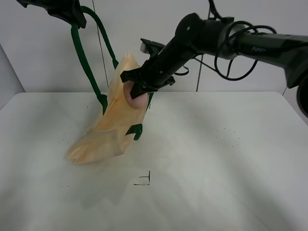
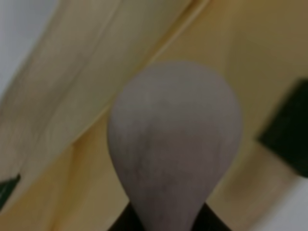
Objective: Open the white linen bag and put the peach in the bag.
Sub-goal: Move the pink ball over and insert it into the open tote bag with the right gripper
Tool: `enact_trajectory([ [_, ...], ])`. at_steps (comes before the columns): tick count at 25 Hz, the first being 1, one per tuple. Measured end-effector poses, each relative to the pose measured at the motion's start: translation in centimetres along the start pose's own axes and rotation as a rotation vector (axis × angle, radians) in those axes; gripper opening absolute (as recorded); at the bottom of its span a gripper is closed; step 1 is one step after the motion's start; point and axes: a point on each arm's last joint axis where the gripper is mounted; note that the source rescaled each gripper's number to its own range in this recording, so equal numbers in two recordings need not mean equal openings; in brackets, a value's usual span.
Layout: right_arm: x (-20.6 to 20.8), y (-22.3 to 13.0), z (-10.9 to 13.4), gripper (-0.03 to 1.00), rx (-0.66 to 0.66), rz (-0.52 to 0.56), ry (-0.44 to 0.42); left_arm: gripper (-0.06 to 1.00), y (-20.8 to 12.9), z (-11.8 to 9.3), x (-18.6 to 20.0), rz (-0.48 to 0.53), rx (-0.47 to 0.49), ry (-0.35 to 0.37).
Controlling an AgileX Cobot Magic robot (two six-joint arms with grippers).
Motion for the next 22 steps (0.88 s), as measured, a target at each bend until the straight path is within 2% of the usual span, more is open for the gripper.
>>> enact_trajectory([
  [3, -2.2, -0.5, 0.5, 0.0, -0.004, -0.001, 0.03, 0.0, 0.0, 0.0, 0.0, 0.0, 0.0, 0.0],
  [7, -4.2, -0.8, 0.1, 0.0, -0.013, -0.02, 0.019, 0.0, 0.0, 0.0, 0.0, 0.0, 0.0, 0.0],
  [9, -4.9, -0.9, -0.3, 0.04, -0.02, -0.039, 0.01, 0.0, 0.0, 0.0, 0.0, 0.0, 0.0, 0.0],
  [10, -5.1, -0.9, -0.4, 0.14, -0.028, -0.043, 0.011, 0.0, 0.0, 0.0, 0.0, 0.0, 0.0, 0.0],
  [12, -5.3, -0.9, -0.4, 0.48, -0.036, -0.048, 0.014, 0.0, 0.0, 0.0, 0.0, 0.0, 0.0, 0.0],
  [13, -5.3, -0.9, -0.4, 0.69, -0.032, -0.048, 0.015, 0.0, 0.0, 0.0, 0.0, 0.0, 0.0, 0.0],
  [15, -5.3, -0.9, -0.4, 0.89, -0.028, -0.051, 0.016, 0.0, 0.0, 0.0, 0.0, 0.0, 0.0, -0.001],
  [17, -5.3, -1.0, -0.4, 0.96, -0.027, -0.032, 0.016, 0.0, 0.0, 0.0, 0.0, 0.0, 0.0, -0.001],
  [20, -4.8, -1.6, -1.0, 0.99, -0.053, 0.049, -0.023, 0.0, 0.0, 0.0, 0.0, 0.001, 0.001, -0.003],
  [21, -4.5, -1.7, -1.4, 1.0, -0.063, 0.076, -0.045, 0.0, 0.0, 0.0, 0.0, 0.001, 0.001, -0.003],
  [22, -3.4, -1.7, -2.3, 1.0, -0.064, 0.145, -0.128, 0.0, 0.0, 0.0, 0.0, 0.001, 0.001, -0.003],
])
Point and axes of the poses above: a point on each arm's last joint axis where the gripper is mounted, x pointing back along that axis away from the gripper, z along the wrist's bending axis when the last joint is at zero, y = z × x, and after that the axes turned 1 degree about x, right-handed
